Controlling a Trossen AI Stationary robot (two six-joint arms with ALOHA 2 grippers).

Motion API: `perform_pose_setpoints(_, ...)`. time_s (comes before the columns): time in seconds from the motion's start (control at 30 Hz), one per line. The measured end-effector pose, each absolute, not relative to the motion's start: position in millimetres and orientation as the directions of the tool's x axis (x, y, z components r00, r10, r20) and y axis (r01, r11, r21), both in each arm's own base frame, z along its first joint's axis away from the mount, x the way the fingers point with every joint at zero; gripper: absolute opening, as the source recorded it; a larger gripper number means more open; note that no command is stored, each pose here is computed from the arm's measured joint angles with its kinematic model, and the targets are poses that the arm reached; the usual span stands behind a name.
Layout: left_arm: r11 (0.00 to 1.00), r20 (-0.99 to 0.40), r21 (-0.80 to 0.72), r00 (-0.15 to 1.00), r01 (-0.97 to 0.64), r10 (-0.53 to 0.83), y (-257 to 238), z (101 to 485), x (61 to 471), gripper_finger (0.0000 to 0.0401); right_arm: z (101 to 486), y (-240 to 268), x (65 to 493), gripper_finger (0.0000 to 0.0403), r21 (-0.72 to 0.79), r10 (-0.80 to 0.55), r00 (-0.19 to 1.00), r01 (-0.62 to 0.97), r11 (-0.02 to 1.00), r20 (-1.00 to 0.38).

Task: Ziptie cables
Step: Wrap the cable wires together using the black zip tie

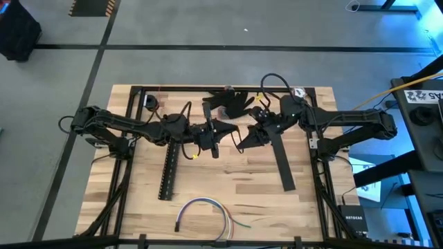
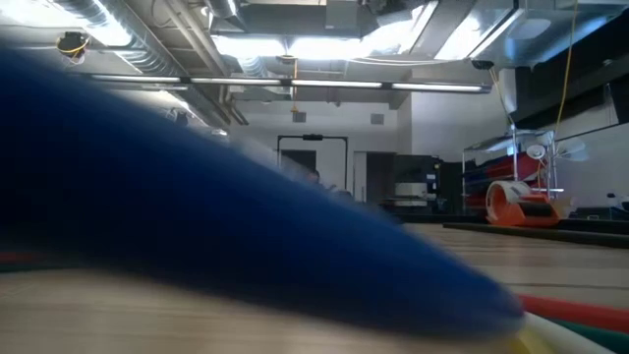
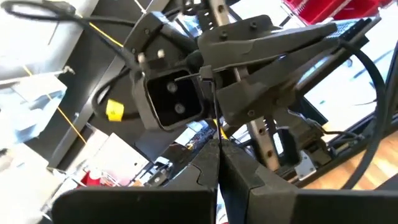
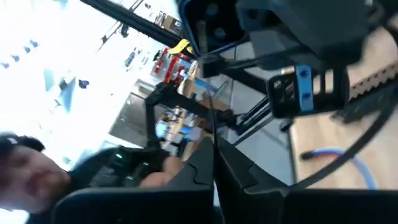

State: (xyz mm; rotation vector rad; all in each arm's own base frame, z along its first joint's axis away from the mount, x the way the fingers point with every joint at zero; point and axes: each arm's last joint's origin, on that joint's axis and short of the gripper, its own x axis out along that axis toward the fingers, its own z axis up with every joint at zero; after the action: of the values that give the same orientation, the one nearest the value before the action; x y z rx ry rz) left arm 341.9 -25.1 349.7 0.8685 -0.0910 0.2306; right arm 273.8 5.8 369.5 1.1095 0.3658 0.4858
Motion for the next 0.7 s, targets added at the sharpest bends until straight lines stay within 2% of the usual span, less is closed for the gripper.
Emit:
perform_pose_setpoints(0.17,0.587,0.17,0.776,0.973,-0.231,0.157,-28,350,342,0.0,370,-9,274,0.0,0.955,0.508,0.861,-0.116,0.272,-0.04)
perform_pose_setpoints(0.37,0.52,0.143,0.818,0.963,-0.245,0.229,-33,347,341,0.0,374,-14,271,0.0,0.99,0.527,0.849,-0.047,0.133,-0.03)
perform_pose_setpoints(0.47,0.515,0.133,0.824,0.964,-0.236,0.229,-35,346,341,0.0,383,-15,268,0.0,0.991,0.536,0.844,-0.072,0.113,0.0)
perform_pose_setpoints(0.7,0.496,0.082,0.839,0.954,-0.221,0.287,-33,341,341,0.0,381,-19,267,0.0,1.0,0.572,0.82,-0.001,0.019,-0.01)
